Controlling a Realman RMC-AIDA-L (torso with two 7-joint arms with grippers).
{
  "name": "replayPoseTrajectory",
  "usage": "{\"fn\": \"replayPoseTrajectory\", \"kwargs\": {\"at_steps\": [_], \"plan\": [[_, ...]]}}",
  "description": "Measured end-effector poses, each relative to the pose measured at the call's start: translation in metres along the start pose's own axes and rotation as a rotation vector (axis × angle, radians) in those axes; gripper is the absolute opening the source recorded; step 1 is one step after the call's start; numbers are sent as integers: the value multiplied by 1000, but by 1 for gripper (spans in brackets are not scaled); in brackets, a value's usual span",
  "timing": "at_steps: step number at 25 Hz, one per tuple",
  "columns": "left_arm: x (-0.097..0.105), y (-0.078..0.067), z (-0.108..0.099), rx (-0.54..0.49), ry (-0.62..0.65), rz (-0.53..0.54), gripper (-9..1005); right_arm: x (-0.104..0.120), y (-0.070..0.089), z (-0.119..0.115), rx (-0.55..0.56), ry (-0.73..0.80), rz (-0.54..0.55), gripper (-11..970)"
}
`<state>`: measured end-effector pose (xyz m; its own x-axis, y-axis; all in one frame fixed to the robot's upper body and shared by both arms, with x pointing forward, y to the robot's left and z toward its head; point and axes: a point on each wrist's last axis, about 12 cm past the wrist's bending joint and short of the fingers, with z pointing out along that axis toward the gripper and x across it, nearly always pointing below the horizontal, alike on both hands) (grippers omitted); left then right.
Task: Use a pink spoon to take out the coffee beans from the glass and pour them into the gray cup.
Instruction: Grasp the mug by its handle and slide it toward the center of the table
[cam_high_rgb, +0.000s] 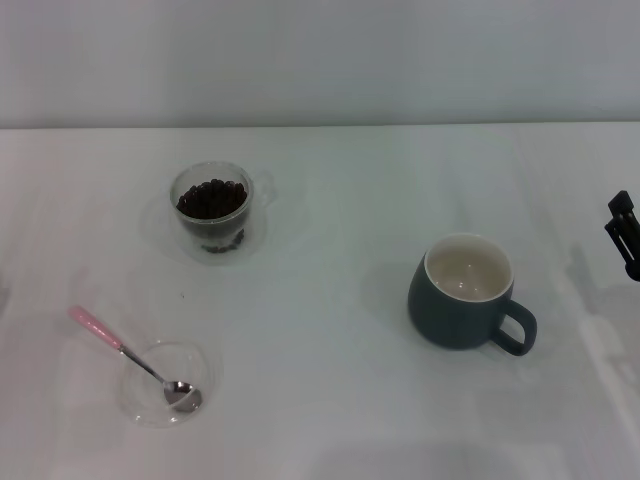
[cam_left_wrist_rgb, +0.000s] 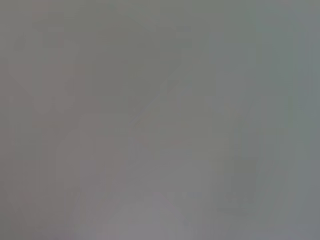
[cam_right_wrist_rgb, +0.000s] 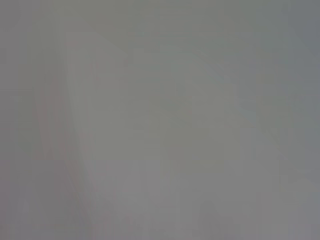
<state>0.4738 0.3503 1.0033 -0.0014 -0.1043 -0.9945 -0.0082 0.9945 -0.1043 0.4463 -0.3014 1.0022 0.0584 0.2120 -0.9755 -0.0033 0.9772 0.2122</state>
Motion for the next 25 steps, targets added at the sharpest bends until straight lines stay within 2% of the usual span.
{"fn": "replayPoseTrajectory", "kwargs": {"at_steps": [16, 21, 25], "plan": [[-2, 3, 1, -6, -4, 11, 872, 0, 6, 0, -14, -2, 4, 875], [-1, 4, -1, -10, -3, 9, 872, 0, 14, -4, 17, -16, -58, 875], [0, 3, -1, -10, -2, 6, 872, -1, 26, -12, 63, -35, -119, 875]]}}
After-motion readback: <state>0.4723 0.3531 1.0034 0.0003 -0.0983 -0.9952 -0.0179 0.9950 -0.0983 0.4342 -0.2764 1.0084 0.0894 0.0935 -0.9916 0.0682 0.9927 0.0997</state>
